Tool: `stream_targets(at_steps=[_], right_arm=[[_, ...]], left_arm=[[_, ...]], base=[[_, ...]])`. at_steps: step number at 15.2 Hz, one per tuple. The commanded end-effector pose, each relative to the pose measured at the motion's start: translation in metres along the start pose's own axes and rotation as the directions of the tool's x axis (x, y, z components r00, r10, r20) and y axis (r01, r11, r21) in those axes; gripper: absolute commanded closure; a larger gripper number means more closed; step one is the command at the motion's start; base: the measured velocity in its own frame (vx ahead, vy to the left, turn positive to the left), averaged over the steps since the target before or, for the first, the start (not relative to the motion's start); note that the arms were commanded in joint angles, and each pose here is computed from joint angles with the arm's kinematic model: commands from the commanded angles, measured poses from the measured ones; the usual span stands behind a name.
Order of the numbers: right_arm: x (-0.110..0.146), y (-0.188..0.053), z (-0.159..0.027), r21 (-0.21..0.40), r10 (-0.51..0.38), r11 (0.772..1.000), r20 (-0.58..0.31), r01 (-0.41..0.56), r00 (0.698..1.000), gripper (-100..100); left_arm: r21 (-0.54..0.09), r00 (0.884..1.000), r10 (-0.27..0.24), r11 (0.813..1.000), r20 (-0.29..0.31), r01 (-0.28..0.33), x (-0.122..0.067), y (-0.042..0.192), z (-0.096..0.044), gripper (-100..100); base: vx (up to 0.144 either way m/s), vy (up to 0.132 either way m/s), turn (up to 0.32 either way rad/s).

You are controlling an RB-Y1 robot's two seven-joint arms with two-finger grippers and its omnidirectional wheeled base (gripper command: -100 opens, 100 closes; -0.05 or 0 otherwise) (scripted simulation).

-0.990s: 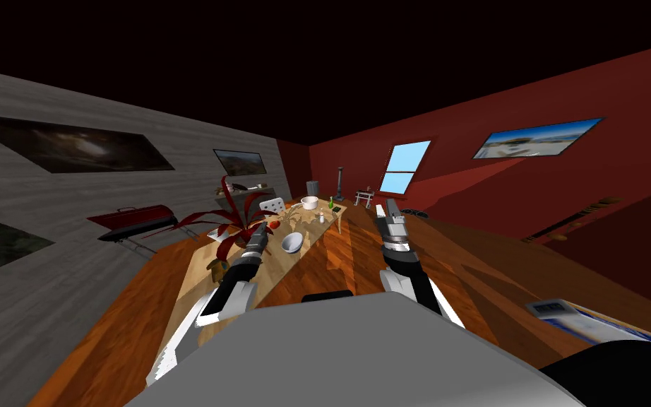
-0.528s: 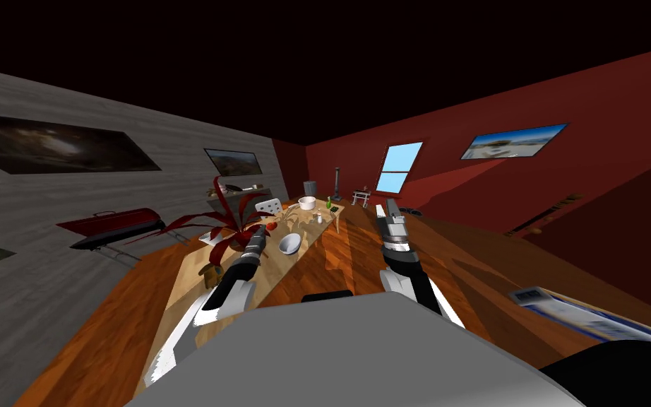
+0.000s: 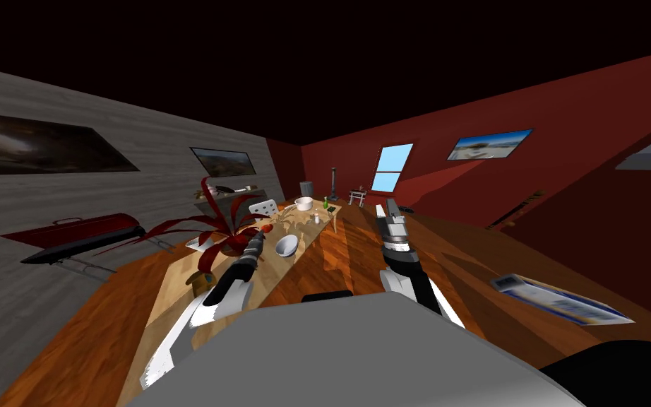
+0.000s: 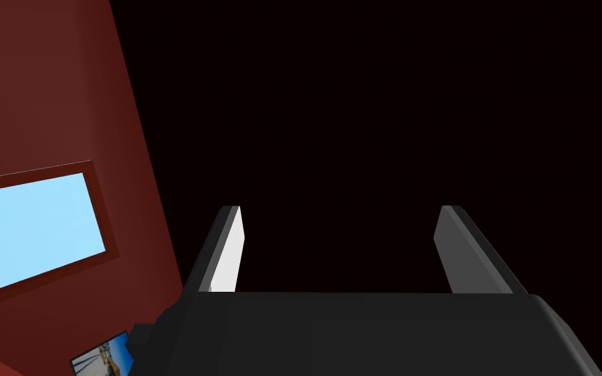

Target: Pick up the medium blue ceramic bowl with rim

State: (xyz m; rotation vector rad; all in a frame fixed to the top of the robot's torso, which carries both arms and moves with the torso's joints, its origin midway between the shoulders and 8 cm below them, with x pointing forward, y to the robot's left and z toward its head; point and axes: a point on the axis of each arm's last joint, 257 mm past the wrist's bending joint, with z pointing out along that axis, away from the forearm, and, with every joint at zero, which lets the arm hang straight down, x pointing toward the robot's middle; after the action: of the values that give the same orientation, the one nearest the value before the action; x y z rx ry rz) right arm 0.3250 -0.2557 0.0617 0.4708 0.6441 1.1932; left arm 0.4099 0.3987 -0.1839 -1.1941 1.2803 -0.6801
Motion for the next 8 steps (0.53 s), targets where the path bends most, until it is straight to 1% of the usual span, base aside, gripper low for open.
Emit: stream_targets(at_steps=[1,3,4,5,7,8], right_arm=[[0.0,0.0,0.0,0.0,0.0,1.0,0.0,0.0,1.0,0],[0.0,0.0,0.0,0.0,0.0,1.0,0.0,0.0,1.0,0],[0.0,0.0,0.0,0.0,0.0,1.0,0.0,0.0,1.0,0],[0.0,0.0,0.0,0.0,0.0,1.0,0.0,0.0,1.0,0],[0.0,0.0,0.0,0.0,0.0,1.0,0.0,0.0,1.0,0],[0.0,0.0,0.0,0.0,0.0,1.0,0.0,0.0,1.0,0]], left_arm=[[-0.053,1.0,0.004,0.999,0.009,-0.003,-0.005,0.014,0.0,-100],[-0.08,1.0,0.004,0.997,0.008,-0.003,-0.005,0.021,0.0,-100],[-0.114,1.0,0.007,0.993,0.02,-0.004,-0.012,0.032,0.0,-100],[-0.132,1.0,0.007,0.991,0.02,-0.004,-0.012,0.037,-0.001,-100],[-0.162,1.0,0.007,0.987,0.019,-0.003,-0.011,0.044,-0.002,-100],[-0.2,1.0,0.008,0.98,0.03,-0.001,-0.018,0.056,-0.003,-100]], base=[[0.007,0.004,-0.162],[0.004,0.006,-0.025],[0.008,0.001,-0.126],[0.011,0.003,-0.174],[0.007,0.006,-0.028],[0.01,0.001,-0.103]])
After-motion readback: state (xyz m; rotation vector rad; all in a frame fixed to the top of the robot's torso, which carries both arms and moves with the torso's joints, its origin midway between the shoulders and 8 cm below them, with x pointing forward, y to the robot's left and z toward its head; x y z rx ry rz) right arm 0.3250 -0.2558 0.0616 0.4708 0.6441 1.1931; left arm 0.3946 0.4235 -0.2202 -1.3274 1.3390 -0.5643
